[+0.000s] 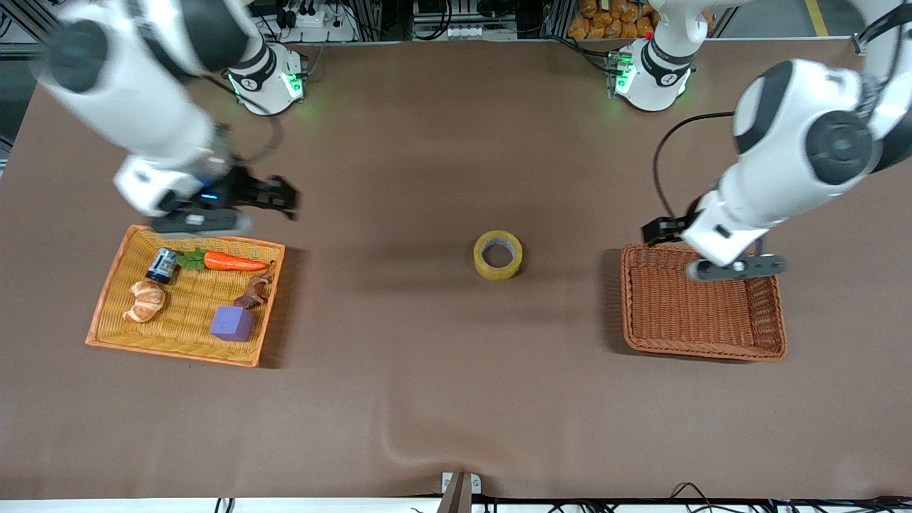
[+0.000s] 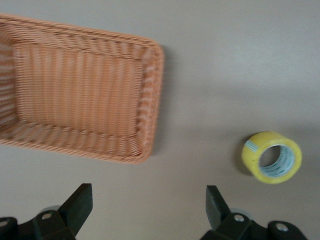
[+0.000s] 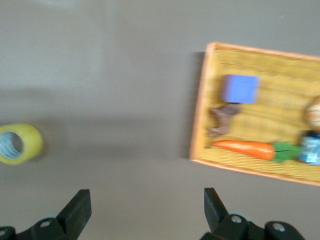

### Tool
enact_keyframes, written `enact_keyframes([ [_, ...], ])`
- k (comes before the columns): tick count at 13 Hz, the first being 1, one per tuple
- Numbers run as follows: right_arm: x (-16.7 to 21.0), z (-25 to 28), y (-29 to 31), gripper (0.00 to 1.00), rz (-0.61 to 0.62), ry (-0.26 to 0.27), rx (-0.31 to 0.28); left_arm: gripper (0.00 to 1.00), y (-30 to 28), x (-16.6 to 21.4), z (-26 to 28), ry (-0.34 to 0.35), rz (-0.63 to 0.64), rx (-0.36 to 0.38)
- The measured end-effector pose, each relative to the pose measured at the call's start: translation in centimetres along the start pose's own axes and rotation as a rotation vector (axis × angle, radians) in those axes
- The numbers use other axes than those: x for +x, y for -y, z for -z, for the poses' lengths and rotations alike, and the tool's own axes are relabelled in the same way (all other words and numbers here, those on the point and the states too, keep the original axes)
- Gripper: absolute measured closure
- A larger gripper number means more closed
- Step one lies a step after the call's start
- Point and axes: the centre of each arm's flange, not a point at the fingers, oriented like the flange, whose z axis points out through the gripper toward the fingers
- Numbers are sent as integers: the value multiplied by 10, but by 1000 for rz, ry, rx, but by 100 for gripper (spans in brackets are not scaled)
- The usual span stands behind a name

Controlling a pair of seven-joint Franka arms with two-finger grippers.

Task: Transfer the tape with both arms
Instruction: 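Lower the left gripper onto the tape while the right gripper withdraws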

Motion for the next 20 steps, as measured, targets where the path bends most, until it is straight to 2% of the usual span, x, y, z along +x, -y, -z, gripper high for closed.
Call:
enact_keyframes([
  [4, -3, 31, -126, 0, 32, -17, -60, 0, -59, 3, -90, -8, -35, -57],
  [7, -13, 37, -201, 0, 38, 4, -59, 0, -119, -8, -138, -5, -9, -101],
  [9, -16, 42, -214, 0, 0, 0, -59, 0, -155, -27, -164, 26, 7, -82],
  [12, -18, 41, -207, 0, -35, 24, -56, 0, -175, -38, -212, 11, 37, -1],
  [16, -17, 43, -205, 0, -39, 23, -56, 2, -206, -52, -264, 4, 116, -35],
  [17, -17, 43, -205, 0, -39, 22, -56, 10, -210, -53, -266, 2, 121, -42],
  [18, -17, 45, -205, 0, -38, 19, -57, 10, -210, -53, -267, 2, 123, -42],
  [20, -17, 49, -205, 0, -38, 11, -58, 31, -211, -52, -265, 2, 133, -41],
])
